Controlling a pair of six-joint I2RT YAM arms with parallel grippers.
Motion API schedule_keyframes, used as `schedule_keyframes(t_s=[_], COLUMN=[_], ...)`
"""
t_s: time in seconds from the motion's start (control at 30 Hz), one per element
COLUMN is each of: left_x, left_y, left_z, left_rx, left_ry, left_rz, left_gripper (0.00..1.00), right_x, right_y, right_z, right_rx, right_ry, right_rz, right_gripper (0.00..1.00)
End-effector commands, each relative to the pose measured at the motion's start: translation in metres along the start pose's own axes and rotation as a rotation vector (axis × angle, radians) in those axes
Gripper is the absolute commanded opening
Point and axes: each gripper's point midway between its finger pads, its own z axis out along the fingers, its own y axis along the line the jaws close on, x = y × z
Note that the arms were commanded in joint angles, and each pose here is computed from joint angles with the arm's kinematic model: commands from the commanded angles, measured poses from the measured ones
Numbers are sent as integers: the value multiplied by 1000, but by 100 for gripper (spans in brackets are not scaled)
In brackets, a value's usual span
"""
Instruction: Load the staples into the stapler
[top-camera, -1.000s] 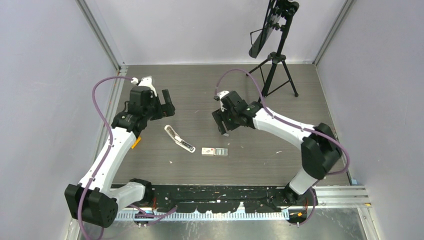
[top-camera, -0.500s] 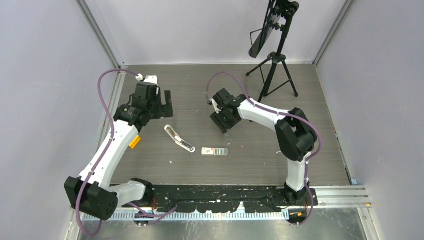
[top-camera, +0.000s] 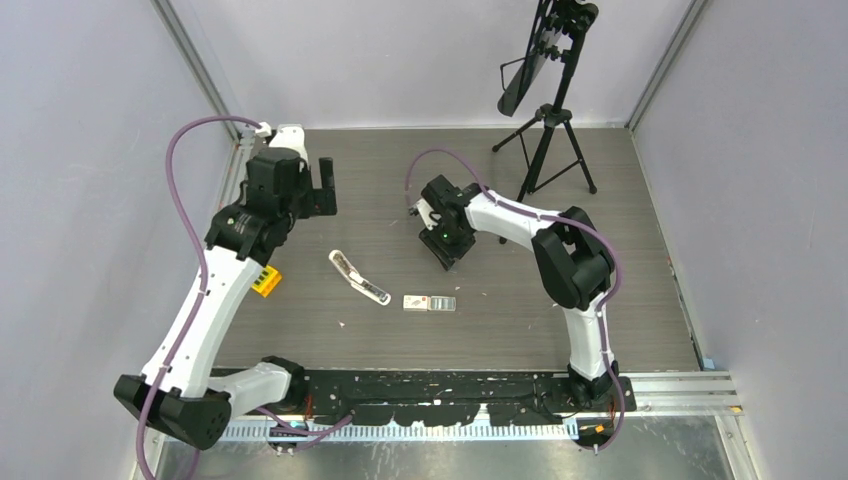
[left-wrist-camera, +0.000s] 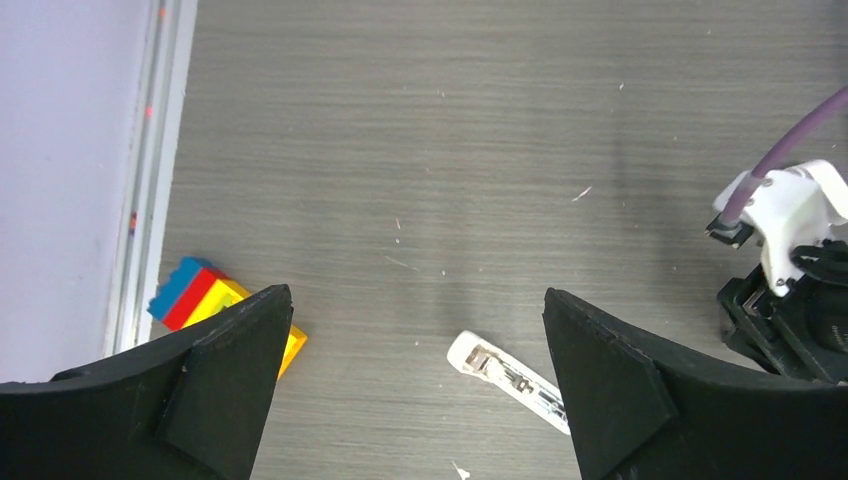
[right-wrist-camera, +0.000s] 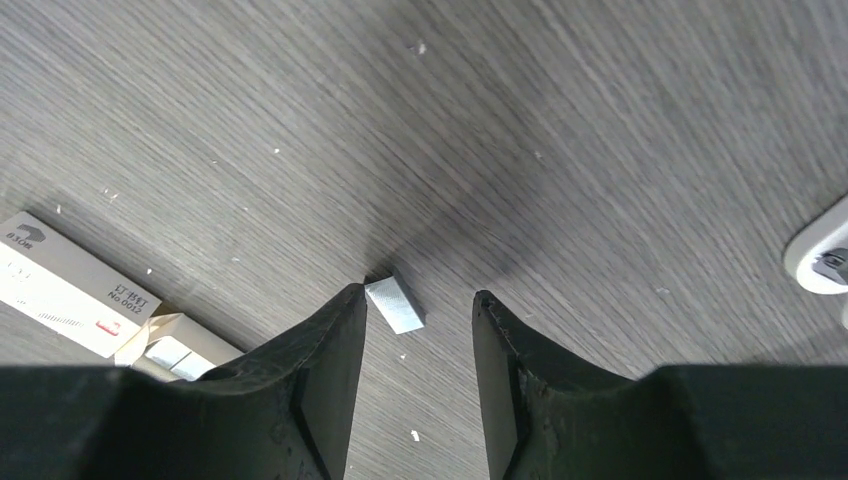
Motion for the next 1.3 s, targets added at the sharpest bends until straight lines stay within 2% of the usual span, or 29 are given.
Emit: schedule_keyframes(t_s=[0.0, 0.1, 0.37, 0.87, 1.1, 1.27], left_x=[-38, -36, -13, -4, -2, -2], left_y=[7, 14, 13, 30, 35, 37], left_z=[-20, -17, 3, 7, 8, 8], left_rx=[5, -22, -36, -123, -151, -163], left_ry=[-178, -225, -228, -260, -266, -270], left_rz=[26, 41, 57, 76, 83, 80], left_gripper=[100, 100, 100, 100, 100, 100], right_x=[-11, -11, 1, 5, -8, -29], right_y=[11, 12, 16, 26, 32, 48], right_z=[-9, -9, 2, 12, 3, -13], right_rx=[-63, -59, -25, 60, 70, 45], right_ry=[-7, -1, 64, 114, 74, -31], right_rz=[-32, -40, -67, -146, -154, -138], right_gripper=[47, 47, 42, 31, 19, 15])
